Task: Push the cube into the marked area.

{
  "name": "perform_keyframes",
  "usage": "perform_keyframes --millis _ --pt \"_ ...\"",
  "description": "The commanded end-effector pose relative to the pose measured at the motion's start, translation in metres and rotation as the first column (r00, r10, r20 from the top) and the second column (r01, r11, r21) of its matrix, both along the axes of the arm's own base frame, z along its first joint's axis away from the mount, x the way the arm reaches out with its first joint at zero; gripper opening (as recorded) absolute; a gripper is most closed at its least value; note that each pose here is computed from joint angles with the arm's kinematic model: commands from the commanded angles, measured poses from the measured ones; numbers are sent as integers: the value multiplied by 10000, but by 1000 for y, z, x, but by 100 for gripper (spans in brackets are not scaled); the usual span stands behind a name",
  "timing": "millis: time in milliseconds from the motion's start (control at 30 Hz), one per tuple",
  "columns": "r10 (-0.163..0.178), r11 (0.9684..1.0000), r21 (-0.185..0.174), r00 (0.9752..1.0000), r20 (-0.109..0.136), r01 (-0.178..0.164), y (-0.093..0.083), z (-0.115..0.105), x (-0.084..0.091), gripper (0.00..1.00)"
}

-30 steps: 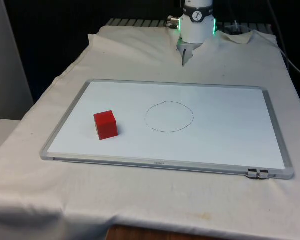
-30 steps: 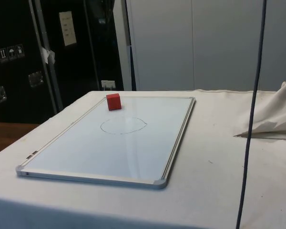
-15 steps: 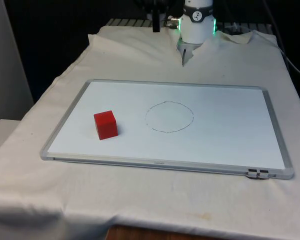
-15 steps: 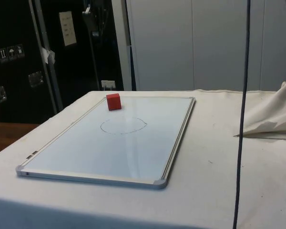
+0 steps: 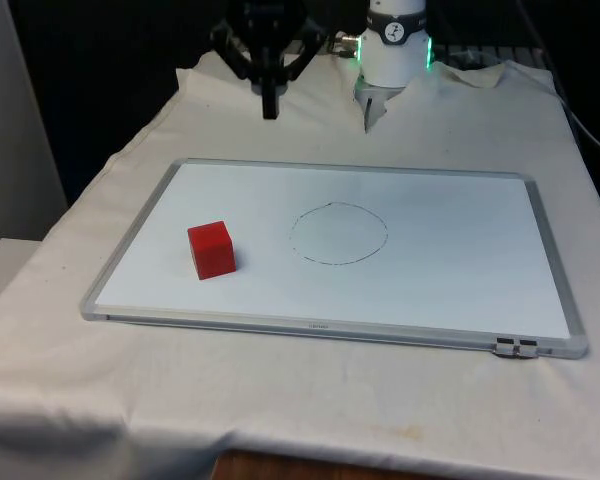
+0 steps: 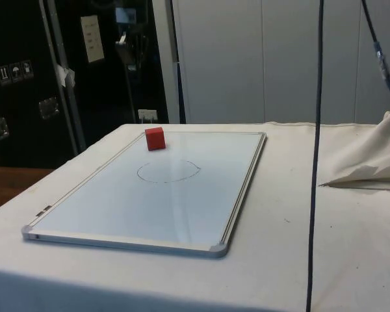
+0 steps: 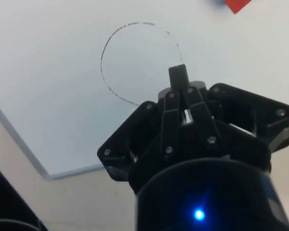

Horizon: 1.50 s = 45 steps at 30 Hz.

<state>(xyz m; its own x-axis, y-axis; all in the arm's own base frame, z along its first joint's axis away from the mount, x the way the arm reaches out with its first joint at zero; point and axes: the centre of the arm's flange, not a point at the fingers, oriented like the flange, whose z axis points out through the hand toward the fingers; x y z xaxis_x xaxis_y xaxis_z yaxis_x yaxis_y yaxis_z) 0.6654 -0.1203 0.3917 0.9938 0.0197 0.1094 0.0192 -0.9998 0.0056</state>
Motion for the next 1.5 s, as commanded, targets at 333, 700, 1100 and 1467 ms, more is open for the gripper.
perform_keyframes --millis 333,700,1100,1467 --pt "-31 9988 -486 9995 309 46 -23 -24 22 0" --pt "-309 9956 -871 9979 577 359 -47 -56 28 0" --pt "-719 9901 -1144 9938 846 814 -73 -90 28 0" --pt "-952 9855 -1308 9902 1018 1082 -92 -118 29 0"
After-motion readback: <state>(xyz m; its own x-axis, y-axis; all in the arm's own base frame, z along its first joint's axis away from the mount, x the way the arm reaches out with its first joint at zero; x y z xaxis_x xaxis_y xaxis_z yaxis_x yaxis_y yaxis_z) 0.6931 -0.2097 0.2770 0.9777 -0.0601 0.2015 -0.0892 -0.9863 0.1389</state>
